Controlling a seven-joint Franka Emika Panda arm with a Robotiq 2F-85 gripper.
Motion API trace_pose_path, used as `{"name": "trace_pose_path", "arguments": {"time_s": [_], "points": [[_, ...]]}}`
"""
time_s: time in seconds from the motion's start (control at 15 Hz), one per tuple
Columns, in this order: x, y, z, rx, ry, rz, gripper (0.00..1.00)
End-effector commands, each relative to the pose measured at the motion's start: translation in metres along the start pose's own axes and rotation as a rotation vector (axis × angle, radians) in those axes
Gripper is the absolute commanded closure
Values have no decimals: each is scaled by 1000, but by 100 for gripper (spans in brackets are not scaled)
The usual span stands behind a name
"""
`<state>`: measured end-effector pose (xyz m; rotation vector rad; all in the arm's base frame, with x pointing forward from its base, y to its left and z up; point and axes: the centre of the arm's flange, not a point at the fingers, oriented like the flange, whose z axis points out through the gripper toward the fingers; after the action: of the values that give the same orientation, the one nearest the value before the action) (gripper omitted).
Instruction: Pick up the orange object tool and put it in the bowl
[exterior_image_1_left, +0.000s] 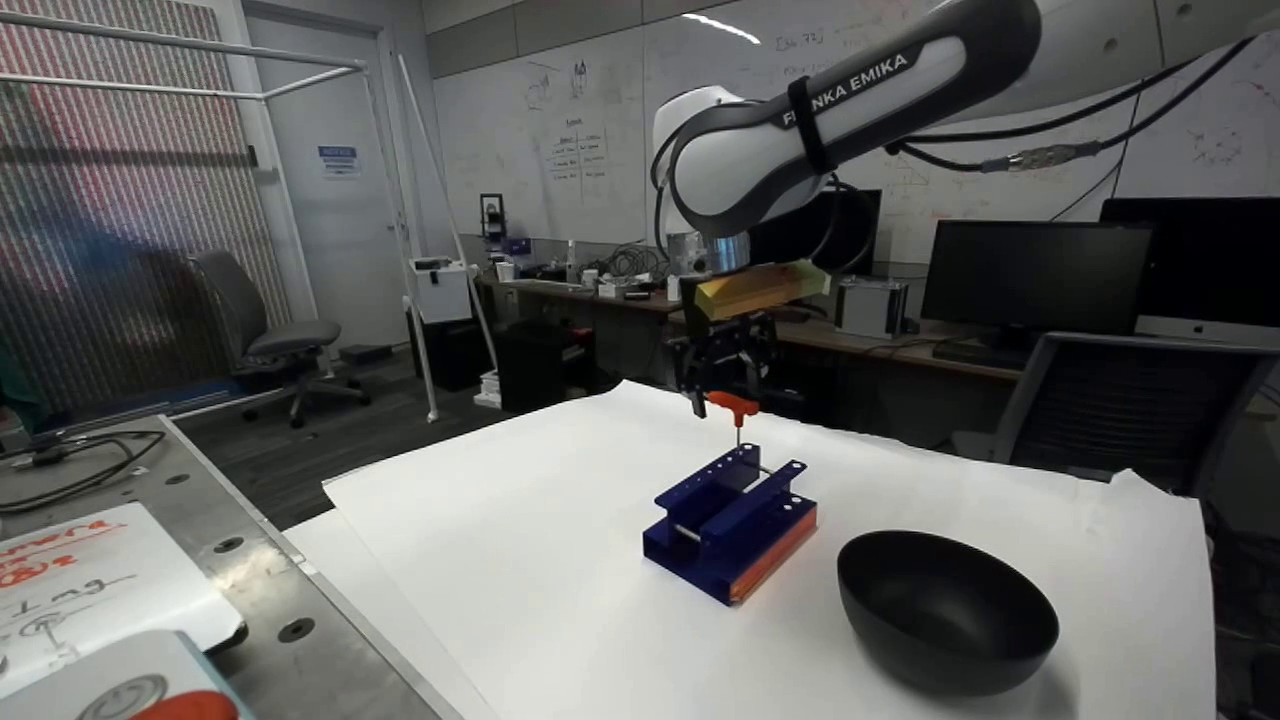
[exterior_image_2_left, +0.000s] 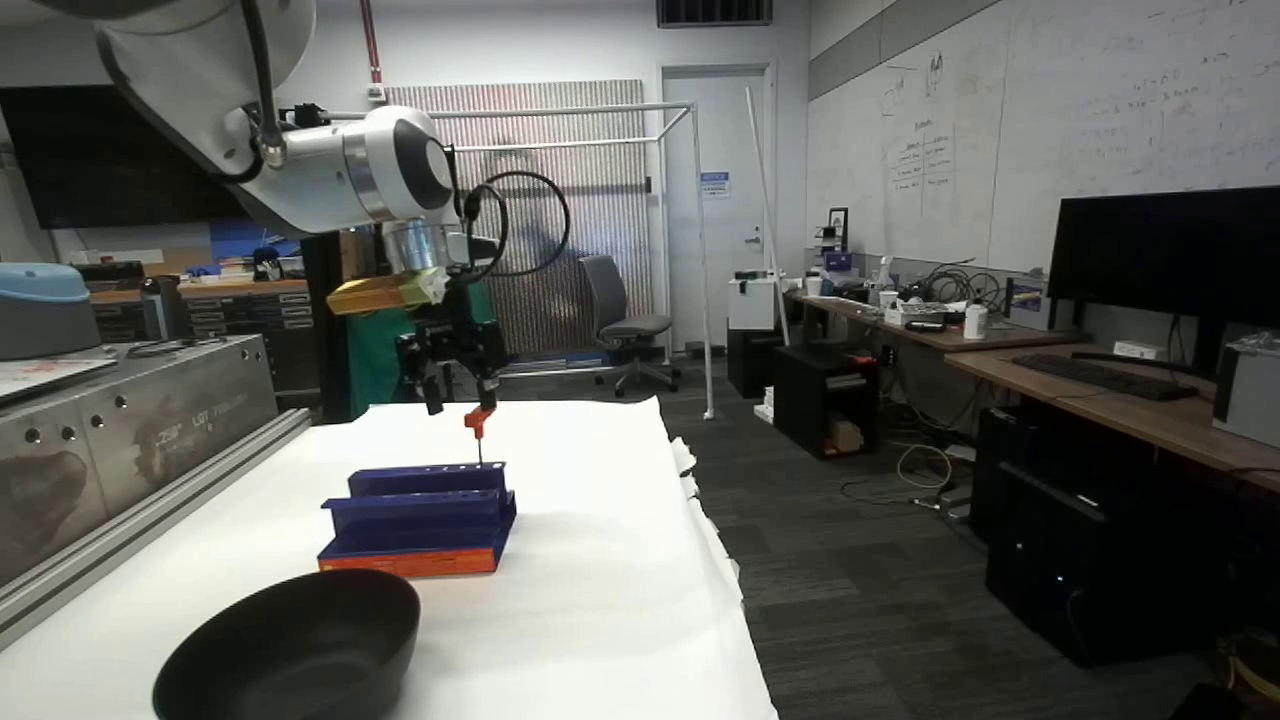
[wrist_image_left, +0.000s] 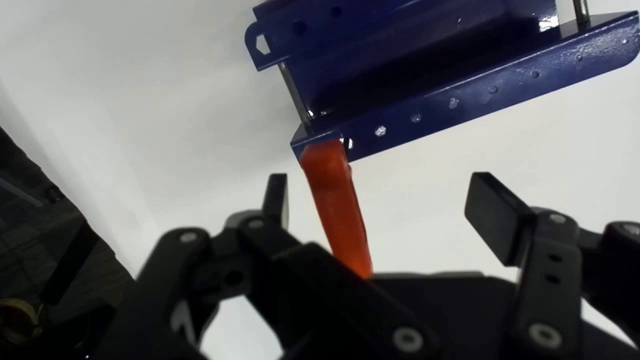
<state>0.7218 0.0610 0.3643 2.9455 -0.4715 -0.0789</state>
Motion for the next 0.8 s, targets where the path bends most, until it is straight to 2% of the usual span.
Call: {"name": "trace_pose_path", "arguments": {"time_s": [0.0,0.4,0.53,0.6,0.67,0.73], "points": [[19,-1,-4,16,-12,-22,44],[19,8,-2,1,-27,-18,90],[16,14,-5,-6,-37,-1,91],[13,16,-10,-5,-39,9,87],[10,18,-14,-4,-43,12,88],[-2,22,-34,1,-42,16,89]]}}
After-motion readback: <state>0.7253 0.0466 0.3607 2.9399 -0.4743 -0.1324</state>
